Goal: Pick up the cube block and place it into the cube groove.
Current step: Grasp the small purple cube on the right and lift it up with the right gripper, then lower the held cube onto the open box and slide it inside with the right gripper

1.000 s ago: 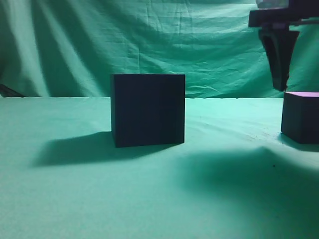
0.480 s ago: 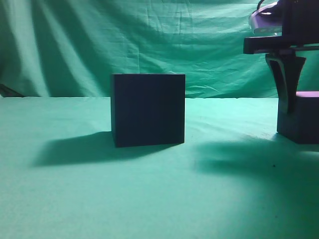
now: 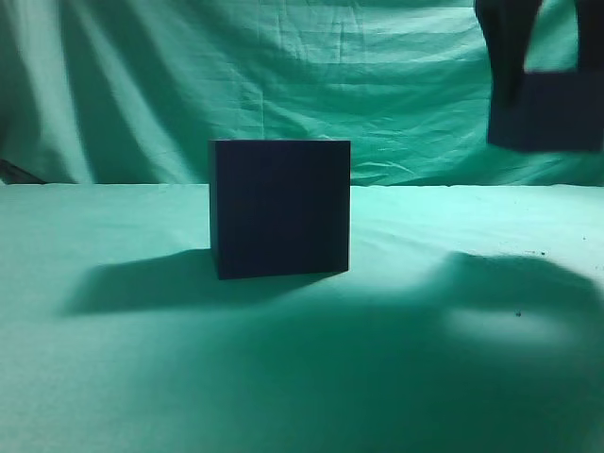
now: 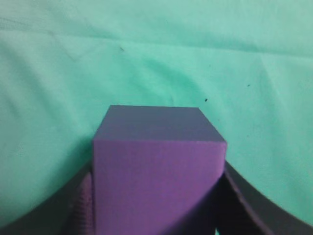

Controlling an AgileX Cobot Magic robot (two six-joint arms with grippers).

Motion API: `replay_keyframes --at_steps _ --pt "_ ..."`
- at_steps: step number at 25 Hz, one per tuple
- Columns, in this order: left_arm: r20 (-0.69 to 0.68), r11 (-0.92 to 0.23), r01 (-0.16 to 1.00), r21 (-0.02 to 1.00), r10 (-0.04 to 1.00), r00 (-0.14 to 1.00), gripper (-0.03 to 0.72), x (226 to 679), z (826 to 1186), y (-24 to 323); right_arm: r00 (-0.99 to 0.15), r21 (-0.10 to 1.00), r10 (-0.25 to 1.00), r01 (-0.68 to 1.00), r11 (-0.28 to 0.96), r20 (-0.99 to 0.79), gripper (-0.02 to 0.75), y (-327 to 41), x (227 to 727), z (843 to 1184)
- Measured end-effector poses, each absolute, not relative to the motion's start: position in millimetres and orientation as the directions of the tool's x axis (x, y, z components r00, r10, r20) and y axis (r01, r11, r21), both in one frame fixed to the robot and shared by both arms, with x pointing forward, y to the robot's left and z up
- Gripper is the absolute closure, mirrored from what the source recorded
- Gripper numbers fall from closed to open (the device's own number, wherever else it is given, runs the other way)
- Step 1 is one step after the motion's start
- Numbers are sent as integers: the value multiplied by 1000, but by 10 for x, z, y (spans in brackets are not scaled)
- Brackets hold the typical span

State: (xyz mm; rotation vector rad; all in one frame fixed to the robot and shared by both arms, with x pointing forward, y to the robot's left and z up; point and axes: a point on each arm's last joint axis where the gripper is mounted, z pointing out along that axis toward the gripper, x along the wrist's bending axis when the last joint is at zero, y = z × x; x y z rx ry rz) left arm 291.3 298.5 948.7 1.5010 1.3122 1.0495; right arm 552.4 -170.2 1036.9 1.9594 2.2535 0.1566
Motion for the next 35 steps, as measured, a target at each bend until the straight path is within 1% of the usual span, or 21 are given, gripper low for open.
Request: replay_keyframes --at_steps 1,4,8,11,16,18,24,27,35 --pt "54 -77 271 959 994 93 688 2913 9487 2985 -154 177 987 971 160 -48 305 -1659 5515 10464" --pt "54 -77 271 959 994 93 688 2913 9487 2985 -244 244 969 938 244 -34 305 -1369 5474 10751" --pt "54 -77 271 959 994 93 688 2913 9487 2985 -362 304 932 887 347 -9 305 -937 5273 10970" --pt "54 -77 271 959 994 93 688 2913 9487 2985 -427 318 904 859 402 12 305 -622 5113 11015" --pt "54 -77 271 959 994 93 688 2913 9487 2985 -489 289 872 836 466 8 305 -250 5066 10853" --pt "54 -77 271 959 994 93 688 2913 9487 2985 -499 278 866 834 477 9 305 -150 5092 10778" --pt "54 -77 271 959 994 93 688 2913 9487 2985 -480 240 877 852 465 7 305 -49 5181 10585" --pt "54 -77 271 959 994 93 688 2913 9487 2985 -471 236 882 858 456 8 305 -35 5194 10559" --pt "54 -77 271 959 994 93 688 2913 9487 2985 -404 225 915 892 393 2 305 -25 5224 10489"
